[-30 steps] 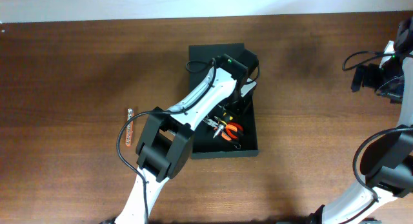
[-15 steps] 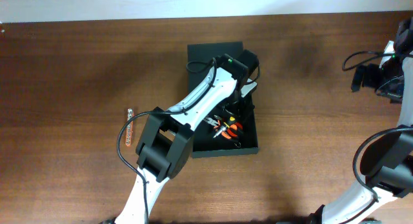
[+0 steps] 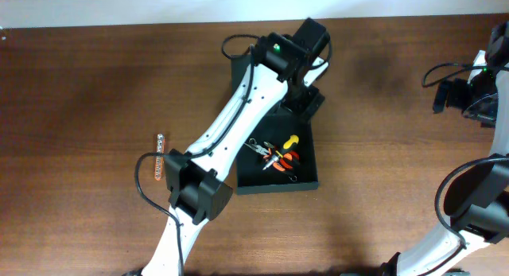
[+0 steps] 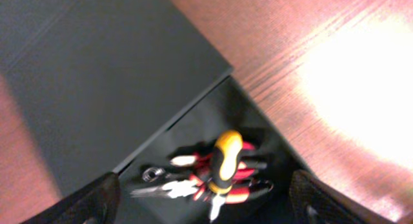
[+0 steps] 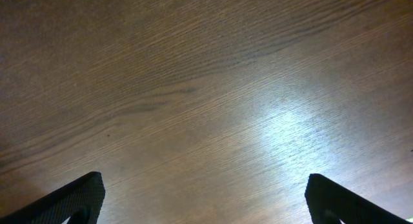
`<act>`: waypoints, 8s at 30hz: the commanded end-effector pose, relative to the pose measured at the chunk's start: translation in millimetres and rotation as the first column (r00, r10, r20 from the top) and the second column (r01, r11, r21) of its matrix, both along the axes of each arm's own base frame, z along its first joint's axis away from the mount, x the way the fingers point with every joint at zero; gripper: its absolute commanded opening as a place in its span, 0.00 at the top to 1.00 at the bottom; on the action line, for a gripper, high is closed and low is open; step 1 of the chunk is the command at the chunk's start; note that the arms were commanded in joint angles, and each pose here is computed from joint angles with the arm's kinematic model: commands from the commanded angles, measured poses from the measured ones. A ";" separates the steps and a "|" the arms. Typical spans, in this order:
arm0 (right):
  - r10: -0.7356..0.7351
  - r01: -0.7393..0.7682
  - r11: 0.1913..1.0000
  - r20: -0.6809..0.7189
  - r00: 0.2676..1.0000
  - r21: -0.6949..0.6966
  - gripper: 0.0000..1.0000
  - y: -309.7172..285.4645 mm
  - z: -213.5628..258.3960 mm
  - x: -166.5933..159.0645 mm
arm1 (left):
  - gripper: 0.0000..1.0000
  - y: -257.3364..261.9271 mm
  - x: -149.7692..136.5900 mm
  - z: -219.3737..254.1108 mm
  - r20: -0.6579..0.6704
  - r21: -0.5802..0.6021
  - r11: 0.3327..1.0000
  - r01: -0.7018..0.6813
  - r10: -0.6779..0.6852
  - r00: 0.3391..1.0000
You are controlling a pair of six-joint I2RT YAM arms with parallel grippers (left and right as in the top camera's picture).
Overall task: Pack container
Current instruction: 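Withdraw the left gripper left toward the orange socket rail, then lower the left gripper over the socket rail's end, then close the left gripper on the orange socket rail and lift, then carry the socket rail right over the black box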
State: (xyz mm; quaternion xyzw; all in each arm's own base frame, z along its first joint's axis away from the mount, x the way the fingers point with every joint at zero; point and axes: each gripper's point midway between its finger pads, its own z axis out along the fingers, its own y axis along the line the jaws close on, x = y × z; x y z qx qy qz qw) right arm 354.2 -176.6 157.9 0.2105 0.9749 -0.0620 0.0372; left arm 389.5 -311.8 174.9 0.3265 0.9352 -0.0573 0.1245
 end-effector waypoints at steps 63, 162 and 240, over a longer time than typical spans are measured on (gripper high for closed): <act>-0.012 0.012 1.000 0.015 1.000 -0.004 0.01 -0.1 5.8 -2.0 | 0.01 360.4 -74.2 -10.0 0.084 0.014 0.540 -0.841 0.838 0.539; -0.012 0.012 1.000 0.015 1.000 -0.004 0.01 -0.1 5.8 -2.0 | 0.01 366.0 -55.0 -176.9 -0.250 0.226 0.727 -0.648 0.687 0.683; -0.012 0.012 1.000 0.015 1.000 -0.004 0.01 -0.2 5.8 -1.9 | 0.98 322.5 15.6 -48.9 -0.143 0.094 0.803 -0.589 0.596 0.790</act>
